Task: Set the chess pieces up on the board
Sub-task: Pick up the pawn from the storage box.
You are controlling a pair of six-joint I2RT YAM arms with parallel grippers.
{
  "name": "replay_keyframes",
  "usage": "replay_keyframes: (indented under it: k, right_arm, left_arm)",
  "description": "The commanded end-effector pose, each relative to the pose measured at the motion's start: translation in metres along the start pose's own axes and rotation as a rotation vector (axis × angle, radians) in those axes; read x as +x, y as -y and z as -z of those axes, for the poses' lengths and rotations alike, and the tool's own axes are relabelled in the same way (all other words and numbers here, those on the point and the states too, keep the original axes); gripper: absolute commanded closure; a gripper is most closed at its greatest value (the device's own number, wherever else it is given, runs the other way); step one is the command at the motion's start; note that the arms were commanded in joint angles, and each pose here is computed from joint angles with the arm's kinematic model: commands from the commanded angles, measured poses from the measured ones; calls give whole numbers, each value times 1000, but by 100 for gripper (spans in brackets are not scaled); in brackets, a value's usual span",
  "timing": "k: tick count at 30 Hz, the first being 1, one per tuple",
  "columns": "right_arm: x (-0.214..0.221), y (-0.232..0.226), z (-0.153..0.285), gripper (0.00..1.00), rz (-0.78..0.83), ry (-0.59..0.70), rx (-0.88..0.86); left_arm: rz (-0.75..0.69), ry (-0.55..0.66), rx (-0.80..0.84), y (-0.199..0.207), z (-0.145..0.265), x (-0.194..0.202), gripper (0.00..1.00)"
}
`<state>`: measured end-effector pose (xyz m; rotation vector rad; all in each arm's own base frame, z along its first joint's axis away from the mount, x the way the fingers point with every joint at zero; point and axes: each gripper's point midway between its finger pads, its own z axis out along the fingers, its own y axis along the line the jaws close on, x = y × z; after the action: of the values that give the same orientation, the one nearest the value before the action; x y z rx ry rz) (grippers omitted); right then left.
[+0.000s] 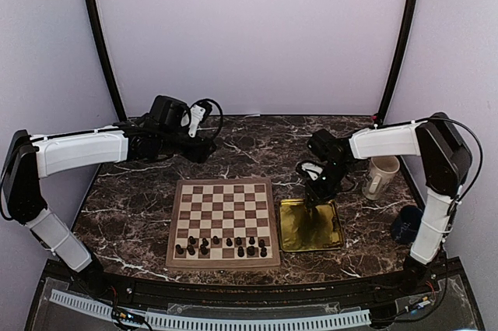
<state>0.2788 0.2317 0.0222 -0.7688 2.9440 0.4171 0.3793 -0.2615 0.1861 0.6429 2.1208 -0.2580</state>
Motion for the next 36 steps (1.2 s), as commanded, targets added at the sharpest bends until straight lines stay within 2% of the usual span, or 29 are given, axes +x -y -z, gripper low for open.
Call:
replay_keyframes:
  k: [1, 3, 10, 14, 22, 25, 29, 32, 36]
  right_arm:
    - [-5, 6, -4, 75, -51, 3, -3]
    - [-6, 8, -5, 76, -62, 7, 2]
    - [10, 22, -7, 92, -88, -19, 26]
    - [14, 22, 1, 99, -45, -7, 15]
    - [10, -5, 28, 100, 88, 58, -99]
    - [11, -21, 36, 100, 152, 76, -158]
    - [14, -40, 39, 100, 239, 76, -236]
    - [17, -60, 46, 100, 327, 65, -337]
    - [14, -84, 52, 100, 394, 59, -460]
  left_arm:
    - [-8, 18, 2, -3, 4, -11, 32]
    - [-10, 16, -1, -3, 4, -10, 32]
    - [-11, 15, 0, -3, 4, -11, 32]
    - [-11, 15, 1, -3, 4, -11, 32]
    - [-14, 19, 38, 4, 4, -12, 32]
    - [-21, 24, 118, 18, 3, -11, 31]
    - [-40, 57, 325, 52, 10, -12, 32]
    - [-98, 139, 524, 87, 29, -12, 33]
    - [-239, 269, 663, 122, 49, 9, 33]
